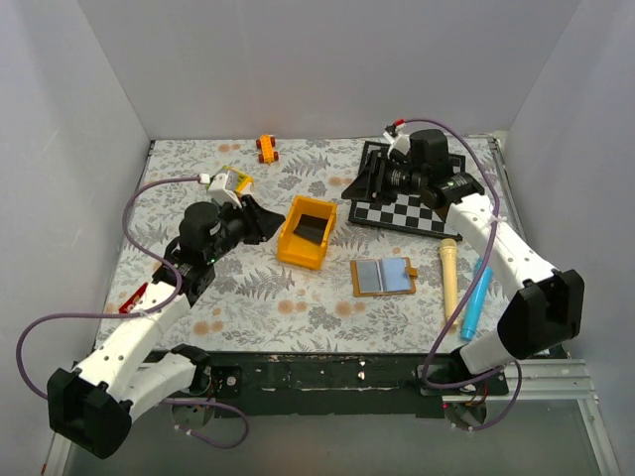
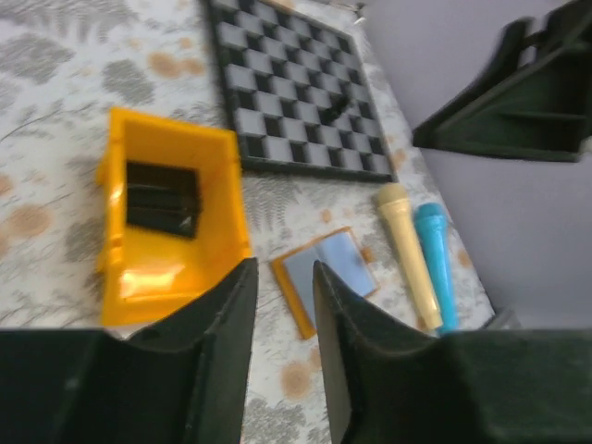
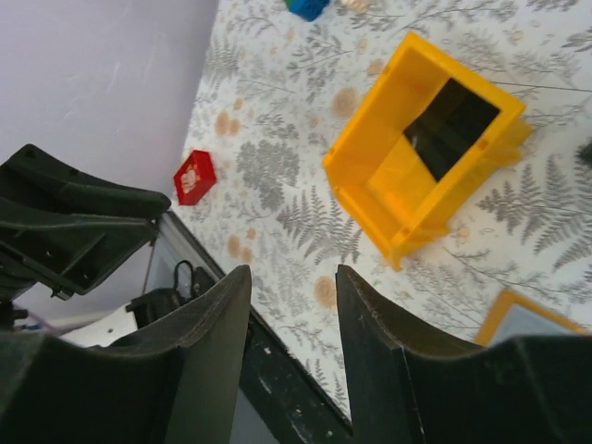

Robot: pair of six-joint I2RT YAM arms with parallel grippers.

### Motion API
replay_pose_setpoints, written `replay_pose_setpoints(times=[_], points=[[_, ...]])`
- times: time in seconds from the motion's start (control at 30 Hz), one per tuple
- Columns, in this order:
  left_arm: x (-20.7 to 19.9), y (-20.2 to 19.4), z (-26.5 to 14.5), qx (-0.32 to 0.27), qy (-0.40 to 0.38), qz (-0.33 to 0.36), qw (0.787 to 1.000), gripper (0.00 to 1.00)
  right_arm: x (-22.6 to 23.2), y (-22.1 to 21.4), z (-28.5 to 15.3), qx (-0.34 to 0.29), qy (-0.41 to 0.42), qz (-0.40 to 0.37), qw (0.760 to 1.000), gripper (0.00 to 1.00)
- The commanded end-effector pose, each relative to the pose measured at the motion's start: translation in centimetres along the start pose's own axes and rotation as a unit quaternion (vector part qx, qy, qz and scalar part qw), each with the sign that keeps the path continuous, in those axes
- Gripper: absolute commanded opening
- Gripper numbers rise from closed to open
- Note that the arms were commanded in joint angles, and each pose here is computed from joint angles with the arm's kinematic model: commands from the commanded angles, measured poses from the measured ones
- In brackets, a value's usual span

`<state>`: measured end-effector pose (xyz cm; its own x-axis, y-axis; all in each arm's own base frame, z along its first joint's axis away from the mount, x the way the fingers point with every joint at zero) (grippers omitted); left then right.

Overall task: Put the credit cards into the card holder
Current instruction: Pick up the credit card from the storage box.

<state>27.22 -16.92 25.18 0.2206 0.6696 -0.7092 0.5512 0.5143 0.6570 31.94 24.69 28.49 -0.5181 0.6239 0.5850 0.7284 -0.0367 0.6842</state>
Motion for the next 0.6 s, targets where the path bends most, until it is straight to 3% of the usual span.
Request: replay_pose_setpoints(times=[0.0, 0.03, 0.13, 0.17, 0.2, 0.23, 0.37, 0.4, 0.57], points=[[-7.4, 2.2, -0.4, -0.026, -0.163, 0.025, 0.986, 0.09, 5.4, 1.5, -2.8, -0.045, 0.119, -0.023, 0.992, 0.50], [-8.2, 2.1, -0.4, -0.021, -0.177, 0.026, 0.984, 0.00, 5.7, 1.5, -3.3, -0.049, 0.118, -0.026, 0.991, 0.50], [-9.7, 1.6, 0.2, -0.006, -0.196, 0.036, 0.980, 0.00, 6.0, 1.2, -4.3, -0.059, 0.113, -0.034, 0.991, 0.50], [-10.3, 1.5, 0.2, -0.002, -0.205, 0.039, 0.978, 0.13, 6.2, 1.0, -4.6, -0.062, 0.114, -0.036, 0.991, 0.50], [-10.7, 1.3, 0.2, 0.003, -0.215, 0.040, 0.976, 0.40, 6.3, 0.8, -4.7, -0.061, 0.115, -0.036, 0.991, 0.50], [-11.3, 1.2, 0.2, 0.006, -0.225, 0.041, 0.974, 0.59, 6.4, 0.7, -4.9, -0.062, 0.117, -0.037, 0.991, 0.50], [-13.1, 1.1, -0.4, 0.008, -0.258, 0.045, 0.965, 0.94, 6.7, 0.2, -5.2, -0.060, 0.130, -0.043, 0.989, 0.50], [-13.4, 1.1, -0.5, 0.009, -0.265, 0.044, 0.963, 0.98, 6.8, 0.0, -5.2, -0.062, 0.134, -0.044, 0.988, 0.50], [-14.4, 0.9, -1.7, 0.007, -0.305, 0.034, 0.952, 0.98, 7.6, -0.2, -5.8, -0.071, 0.163, -0.058, 0.982, 0.50]])
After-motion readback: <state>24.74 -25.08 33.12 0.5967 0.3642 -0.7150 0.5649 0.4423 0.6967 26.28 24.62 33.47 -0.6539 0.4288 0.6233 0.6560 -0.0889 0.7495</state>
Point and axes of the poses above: each gripper's point midway between its finger pads, its own z axis out along the fingers, its own x axis along the line the jaws close on, y = z × x, the point moved 3 cm from there along -z, back along the fingers, and after that the axes turned 11 degrees about -z, right-handed, at the moved point
